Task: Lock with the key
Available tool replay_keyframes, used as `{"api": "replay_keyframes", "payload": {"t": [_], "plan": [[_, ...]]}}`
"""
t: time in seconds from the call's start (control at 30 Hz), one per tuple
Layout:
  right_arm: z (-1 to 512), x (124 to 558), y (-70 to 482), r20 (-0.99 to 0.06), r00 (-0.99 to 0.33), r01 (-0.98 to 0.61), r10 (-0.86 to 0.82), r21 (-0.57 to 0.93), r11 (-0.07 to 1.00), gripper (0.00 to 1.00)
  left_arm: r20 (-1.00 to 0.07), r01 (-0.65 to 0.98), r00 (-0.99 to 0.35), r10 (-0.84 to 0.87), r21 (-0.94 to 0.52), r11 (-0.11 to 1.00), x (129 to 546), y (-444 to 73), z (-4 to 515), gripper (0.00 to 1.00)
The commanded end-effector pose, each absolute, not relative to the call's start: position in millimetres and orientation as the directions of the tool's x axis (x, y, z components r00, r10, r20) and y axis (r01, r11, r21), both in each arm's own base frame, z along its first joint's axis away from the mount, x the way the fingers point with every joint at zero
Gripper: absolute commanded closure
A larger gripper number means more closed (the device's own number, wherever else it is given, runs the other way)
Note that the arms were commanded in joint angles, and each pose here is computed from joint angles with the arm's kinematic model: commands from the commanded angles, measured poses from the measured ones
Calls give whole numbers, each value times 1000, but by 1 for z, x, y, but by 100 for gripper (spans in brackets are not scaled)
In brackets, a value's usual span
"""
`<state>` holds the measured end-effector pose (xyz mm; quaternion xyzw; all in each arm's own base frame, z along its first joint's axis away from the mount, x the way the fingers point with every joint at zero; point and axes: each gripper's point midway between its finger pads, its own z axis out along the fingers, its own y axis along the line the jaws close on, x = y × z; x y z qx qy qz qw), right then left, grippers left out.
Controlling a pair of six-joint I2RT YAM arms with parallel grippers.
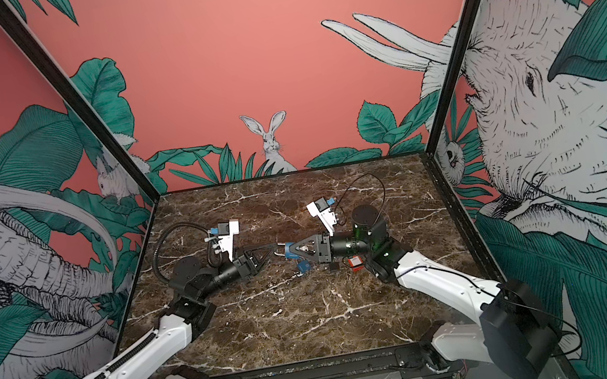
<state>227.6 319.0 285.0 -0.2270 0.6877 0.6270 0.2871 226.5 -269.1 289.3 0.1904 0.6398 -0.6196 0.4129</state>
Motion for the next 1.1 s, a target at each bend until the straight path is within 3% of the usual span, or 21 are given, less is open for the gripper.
{"api": "replay_keyframes", "payload": {"t": [0.0, 0.2, 0.33, 0.37, 0.47, 0.57, 1.07], "plan": [[319, 216, 344, -751, -657, -752, 67, 659, 6, 100, -791, 801, -596, -138, -599, -28, 176, -294, 299, 100], [315, 223, 345, -757, -648, -757, 84, 652, 41, 100, -800, 808, -587, -127, -588, -33, 170, -292, 297, 100], [312, 227, 338, -759, -645, -755, 95, 651, 75, 100, -811, 810, -575, -109, -583, 62, 177, -288, 288, 100], [311, 227, 336, -756, -648, -751, 92, 655, 84, 100, -814, 811, -570, -107, -579, 86, 179, -287, 286, 94], [308, 227, 327, -747, -660, -740, 84, 665, 101, 100, -826, 815, -551, -120, -564, 134, 185, -281, 287, 62], [303, 223, 317, -735, -676, -727, 61, 678, 111, 100, -824, 809, -548, -142, -566, 160, 192, -277, 287, 50], [293, 191, 303, -687, -721, -692, -90, 722, 26, 100, -804, 813, -572, -161, -582, 23, 194, -287, 300, 49]]}}
